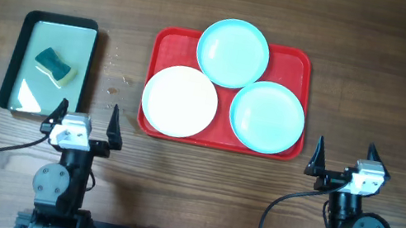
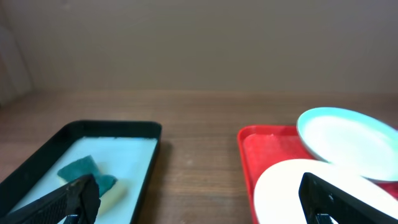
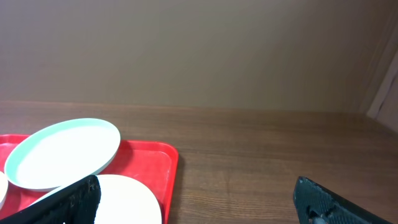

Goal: Clean dirty plates on tray and stack at the side

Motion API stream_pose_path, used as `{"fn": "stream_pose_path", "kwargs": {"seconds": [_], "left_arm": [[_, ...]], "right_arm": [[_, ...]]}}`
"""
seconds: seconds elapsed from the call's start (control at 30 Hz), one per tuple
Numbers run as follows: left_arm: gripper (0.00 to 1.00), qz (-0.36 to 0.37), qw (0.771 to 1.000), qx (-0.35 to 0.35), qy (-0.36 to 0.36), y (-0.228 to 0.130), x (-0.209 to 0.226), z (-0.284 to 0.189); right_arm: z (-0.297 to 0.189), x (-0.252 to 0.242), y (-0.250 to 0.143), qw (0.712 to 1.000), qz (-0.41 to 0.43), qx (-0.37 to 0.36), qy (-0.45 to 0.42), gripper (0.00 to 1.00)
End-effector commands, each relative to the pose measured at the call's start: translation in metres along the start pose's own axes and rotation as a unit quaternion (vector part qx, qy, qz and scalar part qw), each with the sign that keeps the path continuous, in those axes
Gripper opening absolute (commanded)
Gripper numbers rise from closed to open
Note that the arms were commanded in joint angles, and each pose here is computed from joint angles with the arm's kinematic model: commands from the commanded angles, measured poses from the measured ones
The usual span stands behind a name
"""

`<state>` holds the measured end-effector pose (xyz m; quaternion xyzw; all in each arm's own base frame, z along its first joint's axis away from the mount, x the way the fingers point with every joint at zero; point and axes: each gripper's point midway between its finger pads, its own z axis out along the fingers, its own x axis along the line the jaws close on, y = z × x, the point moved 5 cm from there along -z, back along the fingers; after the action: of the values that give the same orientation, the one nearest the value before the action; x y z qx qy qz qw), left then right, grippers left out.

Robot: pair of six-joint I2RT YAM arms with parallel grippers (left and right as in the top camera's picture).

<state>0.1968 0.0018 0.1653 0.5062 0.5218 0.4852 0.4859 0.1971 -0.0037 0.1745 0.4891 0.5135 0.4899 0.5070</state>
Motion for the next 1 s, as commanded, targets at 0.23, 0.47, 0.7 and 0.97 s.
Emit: {"fn": "stream_pose_path", "kwargs": {"seconds": [0.23, 0.47, 0.7, 0.97], "left_arm": [[1.00, 0.045, 0.910, -0.094, -0.401, 0.031, -0.091, -0.043], [1.00, 0.143, 0.847, -0.289, -0.423, 0.091, -0.098, -0.080], [1.00, 0.157, 0.888, -0.286, -0.325, 0.145, -0.083, -0.068], [1.00, 0.058, 0.982, 0.088, -0.156, 0.162, -0.040, 0.025]], "right_arm": [[0.000, -0.002, 0.000, 1.000, 0.008, -0.001, -0.009, 1.00], [0.000, -0.002, 0.000, 1.000, 0.008, -0.001, -0.009, 1.00], [0.000, -0.002, 0.000, 1.000, 0.009, -0.001, -0.009, 1.00], [0.000, -0.002, 0.000, 1.000, 0.008, -0.001, -0.009, 1.00]]}}
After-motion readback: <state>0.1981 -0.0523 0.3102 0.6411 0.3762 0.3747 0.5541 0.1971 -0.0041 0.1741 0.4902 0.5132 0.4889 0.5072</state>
